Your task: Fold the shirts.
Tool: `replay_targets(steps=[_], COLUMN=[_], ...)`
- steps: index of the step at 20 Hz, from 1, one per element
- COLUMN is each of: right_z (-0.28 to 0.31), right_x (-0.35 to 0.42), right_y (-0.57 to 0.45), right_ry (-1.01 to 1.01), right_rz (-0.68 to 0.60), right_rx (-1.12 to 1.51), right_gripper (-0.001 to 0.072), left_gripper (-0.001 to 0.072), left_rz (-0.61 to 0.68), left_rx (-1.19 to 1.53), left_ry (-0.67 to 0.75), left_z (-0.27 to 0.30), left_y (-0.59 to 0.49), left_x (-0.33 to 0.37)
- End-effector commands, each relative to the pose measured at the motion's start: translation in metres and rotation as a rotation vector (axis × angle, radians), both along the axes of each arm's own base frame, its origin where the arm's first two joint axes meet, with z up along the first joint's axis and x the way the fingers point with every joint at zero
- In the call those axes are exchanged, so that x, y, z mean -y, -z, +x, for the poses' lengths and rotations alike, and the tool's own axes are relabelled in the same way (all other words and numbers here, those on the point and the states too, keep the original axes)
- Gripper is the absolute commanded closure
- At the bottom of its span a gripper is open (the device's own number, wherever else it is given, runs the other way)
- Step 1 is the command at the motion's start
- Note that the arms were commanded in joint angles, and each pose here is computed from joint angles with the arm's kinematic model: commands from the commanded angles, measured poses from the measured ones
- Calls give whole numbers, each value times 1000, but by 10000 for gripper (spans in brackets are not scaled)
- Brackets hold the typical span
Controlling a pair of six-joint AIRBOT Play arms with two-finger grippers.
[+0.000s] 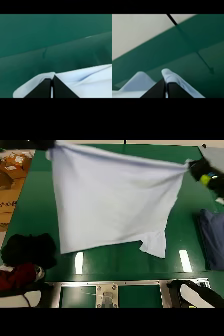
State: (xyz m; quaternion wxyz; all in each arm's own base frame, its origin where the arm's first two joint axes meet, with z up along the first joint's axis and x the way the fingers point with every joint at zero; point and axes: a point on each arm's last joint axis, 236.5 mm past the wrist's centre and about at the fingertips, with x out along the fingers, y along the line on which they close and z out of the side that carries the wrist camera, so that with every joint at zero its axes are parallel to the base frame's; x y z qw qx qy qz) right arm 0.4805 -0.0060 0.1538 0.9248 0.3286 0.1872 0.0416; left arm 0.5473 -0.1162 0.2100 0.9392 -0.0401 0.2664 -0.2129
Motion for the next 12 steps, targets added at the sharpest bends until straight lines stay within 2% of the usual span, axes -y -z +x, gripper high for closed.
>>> replay_targets(steps=[1, 3, 4, 5, 6, 7, 8, 9, 10, 11, 12], right_z=[36, 51, 57, 60, 59, 53, 41, 25, 9, -5, -22], right_x=[-2, -2, -1, 1, 4, 6, 10, 18, 26, 33, 40], right_y=[135, 167, 172, 170, 164, 155, 148, 143, 139, 137, 138], right_ry=[22, 14, 9, -6, -35, -90, -149, -197, -229, -254, -273], right_rz=[-27, -19, -16, -14, -12, -11, -5, 13, 48, 86, 127], right_rx=[-228, -283, -291, -291, -293, -305, -327, -360, -387, -412, -441], right_gripper=[695, 694, 630, 420, 305, 308, 320, 369, 453, 506, 561], left_gripper=[681, 681, 679, 590, 238, 92, 109, 110, 110, 132, 362], left_rz=[-100, -118, -127, -137, -157, -179, -187, -183, -184, -191, -211], left_rx=[-92, -102, -103, -107, -125, -162, -201, -240, -276, -321, -374], left_ry=[38, 19, 8, 6, 1, -2, 15, 42, 64, 75, 72], left_z=[51, 63, 66, 65, 62, 56, 46, 34, 23, 12, 0], left_y=[105, 131, 134, 131, 127, 122, 116, 109, 102, 98, 95], left_x=[31, 41, 42, 43, 40, 33, 25, 16, 7, -5, -16])
